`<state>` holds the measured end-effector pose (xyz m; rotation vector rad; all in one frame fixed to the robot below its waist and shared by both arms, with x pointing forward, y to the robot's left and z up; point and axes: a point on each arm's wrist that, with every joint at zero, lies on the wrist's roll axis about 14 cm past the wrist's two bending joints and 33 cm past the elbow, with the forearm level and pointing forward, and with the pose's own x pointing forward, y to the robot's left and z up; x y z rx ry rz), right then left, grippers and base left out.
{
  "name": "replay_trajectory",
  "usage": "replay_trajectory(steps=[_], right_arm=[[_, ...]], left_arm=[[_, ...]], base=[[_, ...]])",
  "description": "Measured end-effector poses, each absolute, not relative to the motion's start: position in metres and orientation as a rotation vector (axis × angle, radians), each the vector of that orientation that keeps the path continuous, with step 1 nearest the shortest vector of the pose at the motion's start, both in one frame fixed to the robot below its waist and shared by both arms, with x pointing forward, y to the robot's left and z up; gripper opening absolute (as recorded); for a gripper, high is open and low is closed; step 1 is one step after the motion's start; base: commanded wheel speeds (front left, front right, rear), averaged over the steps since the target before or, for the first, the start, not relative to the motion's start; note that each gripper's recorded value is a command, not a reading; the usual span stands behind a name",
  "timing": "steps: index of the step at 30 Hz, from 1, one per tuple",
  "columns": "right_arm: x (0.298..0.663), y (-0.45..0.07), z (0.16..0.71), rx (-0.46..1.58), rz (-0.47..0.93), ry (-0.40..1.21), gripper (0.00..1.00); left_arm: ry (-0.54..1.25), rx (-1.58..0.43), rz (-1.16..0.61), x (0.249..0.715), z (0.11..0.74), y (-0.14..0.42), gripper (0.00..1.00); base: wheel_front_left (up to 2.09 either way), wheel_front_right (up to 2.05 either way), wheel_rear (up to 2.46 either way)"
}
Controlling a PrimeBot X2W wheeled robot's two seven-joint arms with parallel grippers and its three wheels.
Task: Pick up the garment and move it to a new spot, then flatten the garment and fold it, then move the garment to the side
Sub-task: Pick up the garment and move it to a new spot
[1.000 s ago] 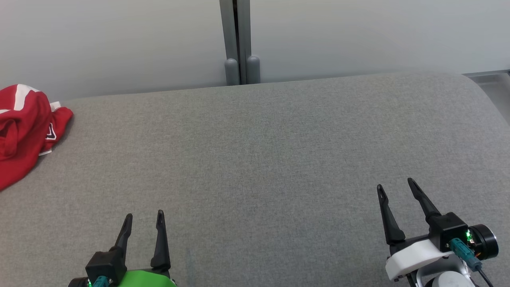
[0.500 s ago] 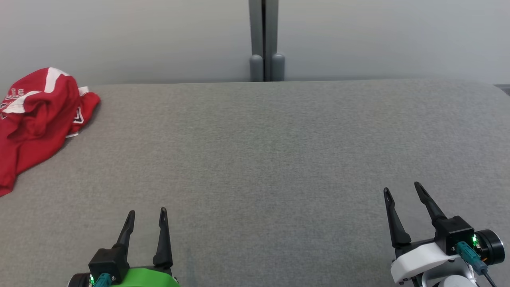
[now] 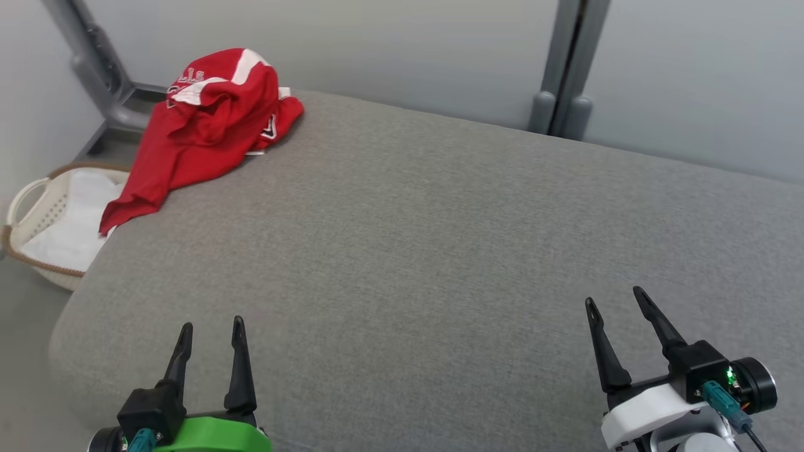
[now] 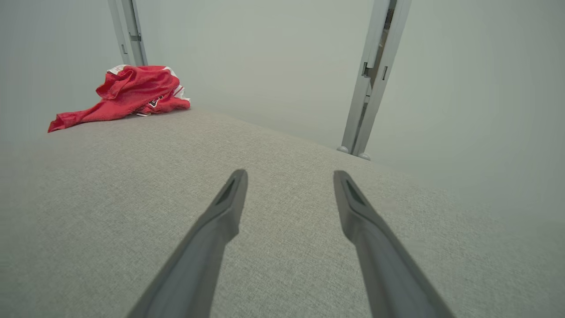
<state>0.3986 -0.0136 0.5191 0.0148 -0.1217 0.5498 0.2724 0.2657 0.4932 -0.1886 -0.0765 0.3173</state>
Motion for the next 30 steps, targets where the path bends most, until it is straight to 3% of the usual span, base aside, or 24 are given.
replay_trajectory(steps=[9,18,30], right_arm=[[0.394,0.033,0.52,0.021,0.681,-0.123,1.0],[0.401,0.029,0.518,0.001,0.667,-0.13,1.0],[0.436,0.022,0.522,-0.029,0.628,-0.192,1.0]], left_arm=[[-0.086,-0.182,0.456,0.233,0.492,0.296,1.0],[-0.125,-0.157,0.538,0.232,0.506,0.321,1.0],[-0.448,0.137,0.502,0.304,0.652,0.394,1.0]], base=[[0.0,0.0,0.0],[0.0,0.0,0.0],[0.0,0.0,0.0]])
